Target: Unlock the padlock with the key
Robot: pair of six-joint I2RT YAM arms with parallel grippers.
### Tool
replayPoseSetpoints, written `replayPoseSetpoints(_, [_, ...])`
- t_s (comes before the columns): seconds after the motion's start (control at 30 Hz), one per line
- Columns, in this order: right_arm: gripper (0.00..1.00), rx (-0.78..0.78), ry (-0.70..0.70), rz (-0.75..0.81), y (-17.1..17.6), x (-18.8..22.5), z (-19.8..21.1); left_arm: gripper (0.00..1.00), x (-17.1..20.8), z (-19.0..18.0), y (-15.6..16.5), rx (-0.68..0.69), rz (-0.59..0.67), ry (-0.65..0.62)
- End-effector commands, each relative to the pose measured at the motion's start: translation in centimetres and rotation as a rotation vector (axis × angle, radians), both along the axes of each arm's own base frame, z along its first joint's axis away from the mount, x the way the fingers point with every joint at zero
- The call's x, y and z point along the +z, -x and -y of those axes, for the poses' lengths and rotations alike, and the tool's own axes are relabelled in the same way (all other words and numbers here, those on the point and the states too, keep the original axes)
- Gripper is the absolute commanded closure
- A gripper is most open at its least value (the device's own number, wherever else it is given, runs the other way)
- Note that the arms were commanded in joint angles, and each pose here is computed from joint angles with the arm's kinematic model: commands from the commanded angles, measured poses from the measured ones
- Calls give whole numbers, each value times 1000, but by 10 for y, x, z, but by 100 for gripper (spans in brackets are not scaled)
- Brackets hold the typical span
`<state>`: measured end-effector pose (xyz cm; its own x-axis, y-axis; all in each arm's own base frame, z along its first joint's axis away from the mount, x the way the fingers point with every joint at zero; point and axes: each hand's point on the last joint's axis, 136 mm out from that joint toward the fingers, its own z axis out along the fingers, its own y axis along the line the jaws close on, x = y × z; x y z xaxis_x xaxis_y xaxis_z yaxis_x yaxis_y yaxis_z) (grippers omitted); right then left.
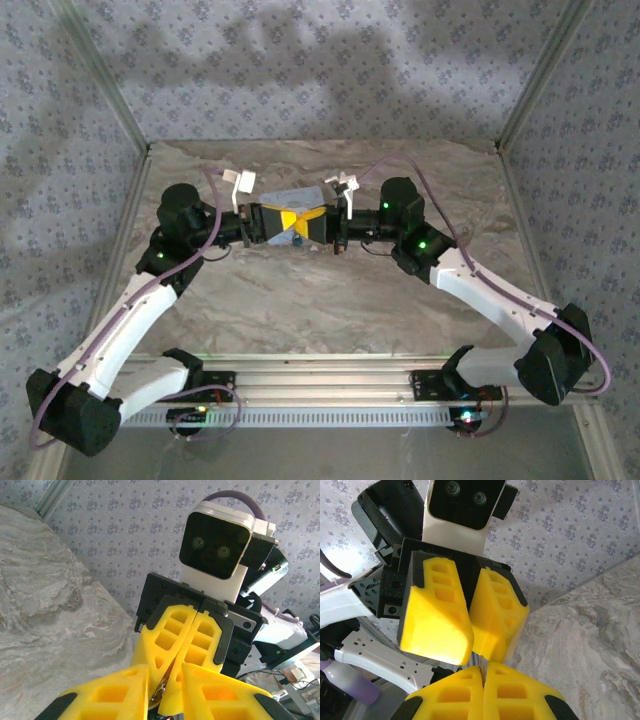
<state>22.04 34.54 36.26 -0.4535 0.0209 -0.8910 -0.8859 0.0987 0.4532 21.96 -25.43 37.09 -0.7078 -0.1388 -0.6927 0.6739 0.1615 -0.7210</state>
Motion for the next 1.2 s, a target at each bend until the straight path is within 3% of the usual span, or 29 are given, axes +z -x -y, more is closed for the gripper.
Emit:
replayPoseSetpoints(0.0, [100, 18, -41, 23, 3, 17, 1, 78, 10, 2, 10, -49, 51, 18])
replayPoseSetpoints(0.27, [100, 21, -45, 27, 3, 19, 2, 83, 6, 3, 11, -62, 47, 15])
replayPoseSetpoints(0.4, [100, 21, -41, 23, 3, 17, 1, 100, 8, 5, 15, -86, 69, 15])
replayPoseSetpoints(0.67, [99, -70, 17, -5, -12, 4, 6, 100, 7, 4, 17, -72, 117, -26])
replayPoseSetpoints(0.83, [86, -125, 40, -27, -22, -3, 14, 100, 1, 3, 12, -48, 126, -75])
replayPoseSetpoints(1.0, [79, -157, 48, -34, -26, -5, 23, 100, 1, 3, 7, -29, 140, -86])
replayPoseSetpoints(1.17, [59, -168, 57, -48, -26, -4, 33, 100, -5, 2, 2, -11, 157, -126])
